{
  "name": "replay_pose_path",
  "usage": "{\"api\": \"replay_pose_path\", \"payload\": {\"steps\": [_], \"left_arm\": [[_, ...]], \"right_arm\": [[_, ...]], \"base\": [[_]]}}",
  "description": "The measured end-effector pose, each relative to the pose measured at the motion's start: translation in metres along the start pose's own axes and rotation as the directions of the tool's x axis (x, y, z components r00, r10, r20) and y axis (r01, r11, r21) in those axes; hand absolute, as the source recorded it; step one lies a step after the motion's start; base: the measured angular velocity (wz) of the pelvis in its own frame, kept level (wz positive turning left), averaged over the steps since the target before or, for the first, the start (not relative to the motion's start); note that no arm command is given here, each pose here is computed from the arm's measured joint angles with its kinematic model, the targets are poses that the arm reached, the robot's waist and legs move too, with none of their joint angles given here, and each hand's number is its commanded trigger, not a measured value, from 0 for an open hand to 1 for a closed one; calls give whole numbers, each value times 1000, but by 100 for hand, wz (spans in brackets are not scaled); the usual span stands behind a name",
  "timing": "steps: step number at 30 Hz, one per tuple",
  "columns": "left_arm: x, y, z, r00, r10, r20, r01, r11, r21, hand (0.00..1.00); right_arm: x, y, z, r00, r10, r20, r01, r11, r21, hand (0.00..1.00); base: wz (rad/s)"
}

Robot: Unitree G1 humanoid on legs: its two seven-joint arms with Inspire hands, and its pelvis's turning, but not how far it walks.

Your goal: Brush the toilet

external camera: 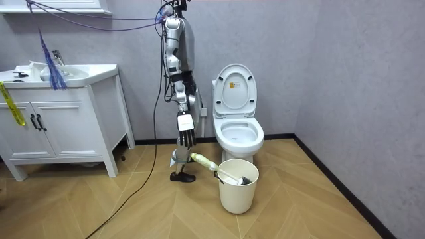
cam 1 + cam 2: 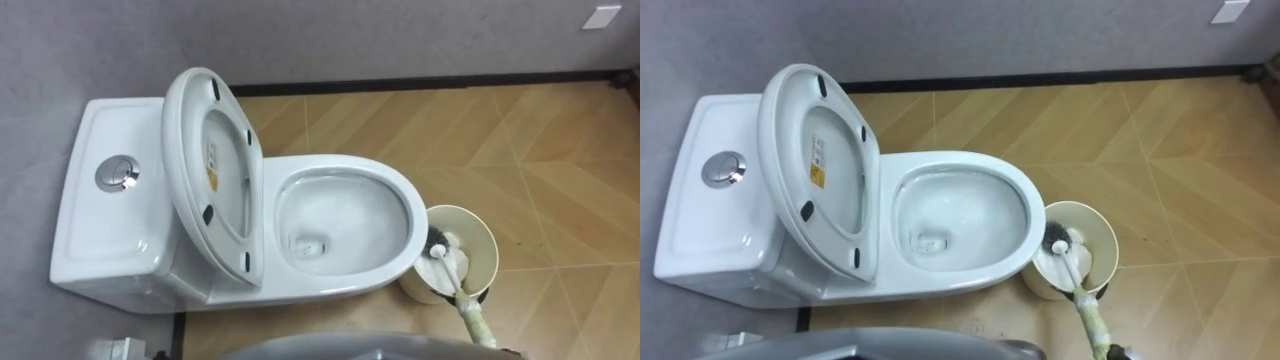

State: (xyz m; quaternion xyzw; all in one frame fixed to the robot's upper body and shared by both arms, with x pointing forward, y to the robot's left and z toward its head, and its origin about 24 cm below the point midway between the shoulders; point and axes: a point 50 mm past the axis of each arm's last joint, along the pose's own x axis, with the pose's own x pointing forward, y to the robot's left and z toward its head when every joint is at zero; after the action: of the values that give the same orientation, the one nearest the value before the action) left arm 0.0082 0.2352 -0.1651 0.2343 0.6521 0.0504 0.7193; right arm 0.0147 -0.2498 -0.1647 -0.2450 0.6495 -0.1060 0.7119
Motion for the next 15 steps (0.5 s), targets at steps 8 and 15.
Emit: {"api": "replay_pose_path", "payload": {"steps": [8, 15], "left_arm": [[1, 4, 3, 1000, 11, 7, -11, 1000, -11, 0], [2, 9, 3, 999, 21, 27, -21, 1000, -13, 0]], "right_arm": [[2, -14, 11, 992, -124, 19, 120, 982, 149, 0], [-1, -31, 42, 960, -252, 125, 206, 932, 297, 0]], "base": [[0], [-1]]}}
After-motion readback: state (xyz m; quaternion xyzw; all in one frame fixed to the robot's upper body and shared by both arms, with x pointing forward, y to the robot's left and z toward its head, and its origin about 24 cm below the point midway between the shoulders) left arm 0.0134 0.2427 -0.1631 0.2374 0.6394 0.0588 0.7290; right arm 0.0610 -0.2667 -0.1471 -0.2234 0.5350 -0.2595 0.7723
